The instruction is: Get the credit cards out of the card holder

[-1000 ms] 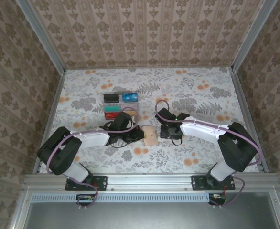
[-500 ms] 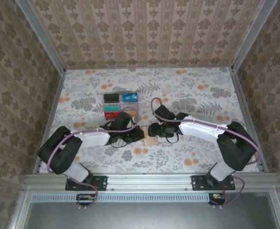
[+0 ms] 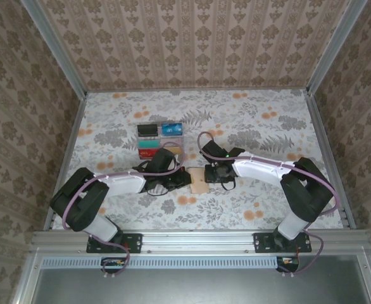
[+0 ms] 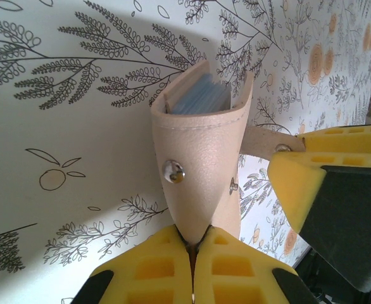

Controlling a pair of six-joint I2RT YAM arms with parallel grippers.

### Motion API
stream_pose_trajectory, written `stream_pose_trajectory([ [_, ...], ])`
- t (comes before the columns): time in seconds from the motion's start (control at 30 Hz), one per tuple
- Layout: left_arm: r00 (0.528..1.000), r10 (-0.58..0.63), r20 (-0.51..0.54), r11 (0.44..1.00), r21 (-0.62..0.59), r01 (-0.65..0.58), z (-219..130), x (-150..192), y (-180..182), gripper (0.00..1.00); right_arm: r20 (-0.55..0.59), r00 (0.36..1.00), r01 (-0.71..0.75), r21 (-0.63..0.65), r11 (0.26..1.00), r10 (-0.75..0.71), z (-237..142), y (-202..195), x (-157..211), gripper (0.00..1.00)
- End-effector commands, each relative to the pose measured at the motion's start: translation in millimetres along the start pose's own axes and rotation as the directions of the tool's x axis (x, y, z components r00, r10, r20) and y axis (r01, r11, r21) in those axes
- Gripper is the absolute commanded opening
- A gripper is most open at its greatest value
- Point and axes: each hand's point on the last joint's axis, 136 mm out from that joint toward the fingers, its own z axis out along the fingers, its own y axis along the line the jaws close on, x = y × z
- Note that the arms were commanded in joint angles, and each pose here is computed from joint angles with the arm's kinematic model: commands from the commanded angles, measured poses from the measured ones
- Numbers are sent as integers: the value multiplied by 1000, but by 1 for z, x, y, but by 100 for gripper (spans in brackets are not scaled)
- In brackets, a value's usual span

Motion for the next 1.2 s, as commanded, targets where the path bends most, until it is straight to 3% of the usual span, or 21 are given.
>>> stream_pose_trajectory([
  [0.0,1000,-10,-9,1000,-23,10,0,-2,3,13,-7,1000,17,38,999,-17,1,-2,-1,34],
  [0.07,1000,-18,-14,999,-28,17,-2,-2,3,28,4,1000,14,5,1000,-14,1,5,-3,25],
  [0.23,999,-33,25,998,-61,35,-18,-11,9,53,58,998,14,-46,999,-11,-5,11,-10,9],
  [0.47,992,-37,118,989,-136,53,-56,-28,22,83,154,979,151,-121,981,-131,-41,35,-19,6],
  [0.57,983,-48,176,982,-169,78,-74,-34,30,100,197,961,230,-174,958,-195,-63,56,-18,5],
  [0.77,952,-91,292,968,-200,154,-106,-40,49,100,243,935,323,-296,899,-256,-89,96,-11,4],
  [0.9,933,-109,342,964,-195,184,-118,-38,58,100,233,934,335,-303,892,-272,-85,105,-9,4],
  [1.17,936,-99,338,975,-156,160,-120,-33,54,100,200,957,231,-101,968,-208,-60,64,-18,4],
])
